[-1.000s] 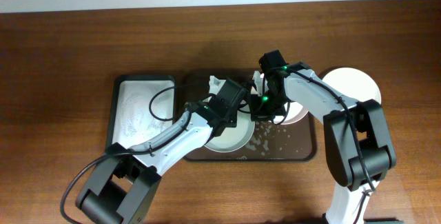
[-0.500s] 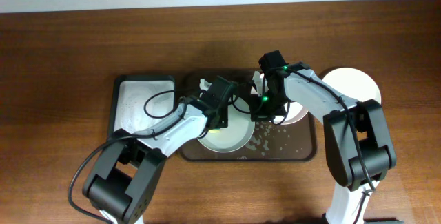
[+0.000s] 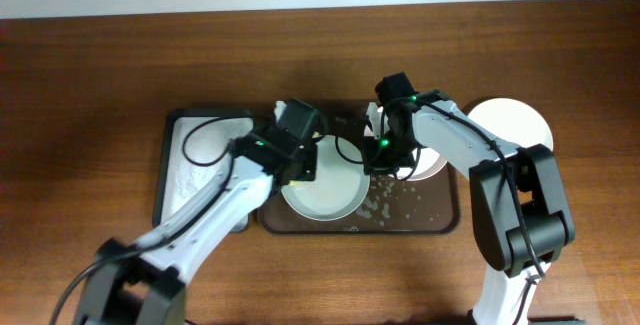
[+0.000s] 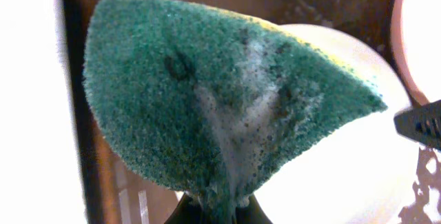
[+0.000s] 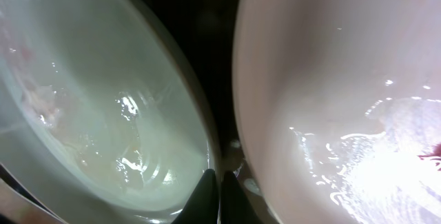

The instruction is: Clean dirty plates on tray and stack at the side

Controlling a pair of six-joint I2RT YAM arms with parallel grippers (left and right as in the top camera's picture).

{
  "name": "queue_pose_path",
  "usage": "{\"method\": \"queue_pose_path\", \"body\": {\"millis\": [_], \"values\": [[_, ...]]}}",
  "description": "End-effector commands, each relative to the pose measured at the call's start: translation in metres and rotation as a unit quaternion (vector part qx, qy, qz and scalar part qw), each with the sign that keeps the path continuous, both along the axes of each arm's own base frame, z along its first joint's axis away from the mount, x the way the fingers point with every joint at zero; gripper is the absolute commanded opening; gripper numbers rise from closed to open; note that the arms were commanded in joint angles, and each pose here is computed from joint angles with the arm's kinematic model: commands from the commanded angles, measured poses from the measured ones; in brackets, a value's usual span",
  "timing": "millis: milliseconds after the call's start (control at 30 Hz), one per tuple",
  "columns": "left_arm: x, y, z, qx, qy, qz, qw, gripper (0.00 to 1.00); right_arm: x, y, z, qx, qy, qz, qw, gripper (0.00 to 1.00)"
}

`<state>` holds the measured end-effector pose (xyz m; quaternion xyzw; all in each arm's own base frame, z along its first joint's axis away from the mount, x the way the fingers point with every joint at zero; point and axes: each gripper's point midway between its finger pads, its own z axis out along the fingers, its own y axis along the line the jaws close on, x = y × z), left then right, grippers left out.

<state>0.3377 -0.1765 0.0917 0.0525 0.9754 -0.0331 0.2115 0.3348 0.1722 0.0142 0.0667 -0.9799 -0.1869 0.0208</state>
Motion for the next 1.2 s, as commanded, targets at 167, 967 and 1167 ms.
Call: {"method": "queue_pose_path", "body": {"millis": [167,967,1167], "values": [[0.011,0.059,0.012,-0.011,0.02,-0.005,1.0,0.0,0.032,-0.019,0.063,-0.054,-0.122,-0.005,0.991,0.04],[0.004,0.14,-0.074,0.001,0.094,0.029,0.995,0.0,0.028,0.006,0.163,-0.361,-0.394,0.093,0.84,0.04],[0.003,0.14,-0.084,0.002,0.106,0.029,0.994,0.25,0.024,0.02,0.181,-0.392,-0.44,0.09,0.803,0.04]]}}
